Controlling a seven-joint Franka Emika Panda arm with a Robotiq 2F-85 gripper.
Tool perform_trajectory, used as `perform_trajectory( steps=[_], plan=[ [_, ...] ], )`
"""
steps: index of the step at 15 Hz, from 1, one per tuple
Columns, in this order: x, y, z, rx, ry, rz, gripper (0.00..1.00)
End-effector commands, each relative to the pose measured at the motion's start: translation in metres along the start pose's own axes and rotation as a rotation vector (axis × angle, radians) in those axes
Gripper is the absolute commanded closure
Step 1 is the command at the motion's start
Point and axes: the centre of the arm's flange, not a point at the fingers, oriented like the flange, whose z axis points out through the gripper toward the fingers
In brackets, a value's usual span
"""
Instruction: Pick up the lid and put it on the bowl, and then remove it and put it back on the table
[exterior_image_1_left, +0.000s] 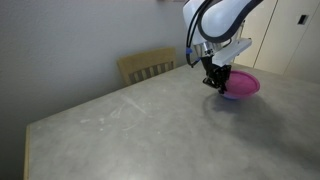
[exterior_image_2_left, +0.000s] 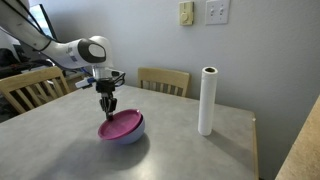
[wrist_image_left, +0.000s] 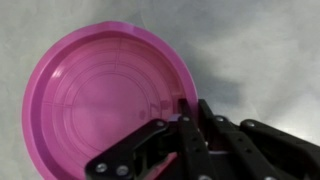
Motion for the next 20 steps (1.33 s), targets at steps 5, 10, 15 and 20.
perform_trajectory(
  steps=[5,10,15,20],
  plan=[
    [-0.011,0.008,-0.017,-0.025,0.015,0.01,0.97],
    [-0.014,0.009,-0.024,-0.031,0.016,0.007,0.97],
    [-0.019,0.006,-0.032,-0.038,0.022,0.001,0.97],
    [-0.032,-0.041,-0.053,-0.05,0.062,-0.07,0.97]
  ],
)
